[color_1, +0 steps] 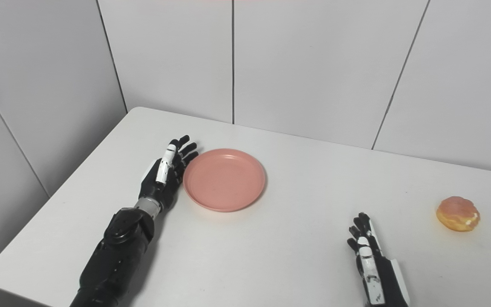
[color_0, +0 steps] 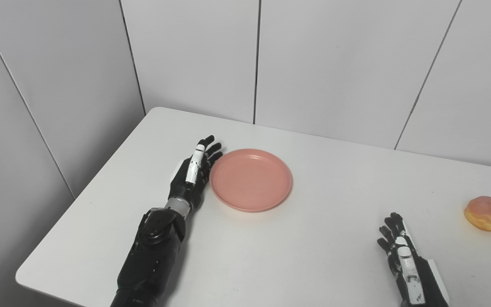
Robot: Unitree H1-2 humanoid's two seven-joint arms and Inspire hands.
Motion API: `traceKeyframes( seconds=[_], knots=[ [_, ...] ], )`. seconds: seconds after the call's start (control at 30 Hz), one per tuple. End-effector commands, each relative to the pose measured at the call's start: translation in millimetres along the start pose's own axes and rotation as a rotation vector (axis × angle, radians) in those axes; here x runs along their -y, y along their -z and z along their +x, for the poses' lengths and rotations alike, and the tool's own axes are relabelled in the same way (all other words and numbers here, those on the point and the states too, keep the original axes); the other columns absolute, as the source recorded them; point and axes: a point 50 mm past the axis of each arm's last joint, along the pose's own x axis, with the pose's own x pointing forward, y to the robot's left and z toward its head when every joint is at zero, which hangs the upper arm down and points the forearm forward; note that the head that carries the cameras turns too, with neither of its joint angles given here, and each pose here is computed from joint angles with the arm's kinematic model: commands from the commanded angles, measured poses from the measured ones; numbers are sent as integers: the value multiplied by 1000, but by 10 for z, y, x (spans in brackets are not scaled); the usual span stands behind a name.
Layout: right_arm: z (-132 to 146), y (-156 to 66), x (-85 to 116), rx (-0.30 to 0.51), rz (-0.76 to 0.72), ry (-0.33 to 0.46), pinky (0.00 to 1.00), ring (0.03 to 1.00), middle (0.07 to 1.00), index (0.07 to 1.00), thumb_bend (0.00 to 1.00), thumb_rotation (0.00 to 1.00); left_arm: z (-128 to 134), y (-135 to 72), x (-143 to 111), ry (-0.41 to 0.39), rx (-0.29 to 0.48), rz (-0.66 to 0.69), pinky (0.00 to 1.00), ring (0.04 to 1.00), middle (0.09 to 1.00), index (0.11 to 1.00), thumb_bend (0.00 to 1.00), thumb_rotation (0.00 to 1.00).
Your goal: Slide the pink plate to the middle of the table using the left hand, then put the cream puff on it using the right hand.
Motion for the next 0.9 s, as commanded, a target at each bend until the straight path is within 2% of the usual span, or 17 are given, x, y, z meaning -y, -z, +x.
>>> traceKeyframes(
  seconds=[0.0,0.17,0.6,0.87],
  knots=[
    [15,-3,-55,-9,8,-2,973,974,982,989,229,1000,-46,155,134,43,-82,-17,917,919,916,912,415,1000],
    [23,-9,-84,-7,4,0,963,970,978,984,225,1000,-88,164,255,88,-83,-40,945,930,926,915,417,1000],
    [41,-50,-161,0,2,13,952,960,972,979,235,1000,-252,134,599,171,-103,-65,939,933,934,928,399,1000],
    [52,-82,-222,0,4,21,952,955,967,973,254,1000,-370,118,694,213,-113,-68,955,934,937,931,405,1000]
  ],
)
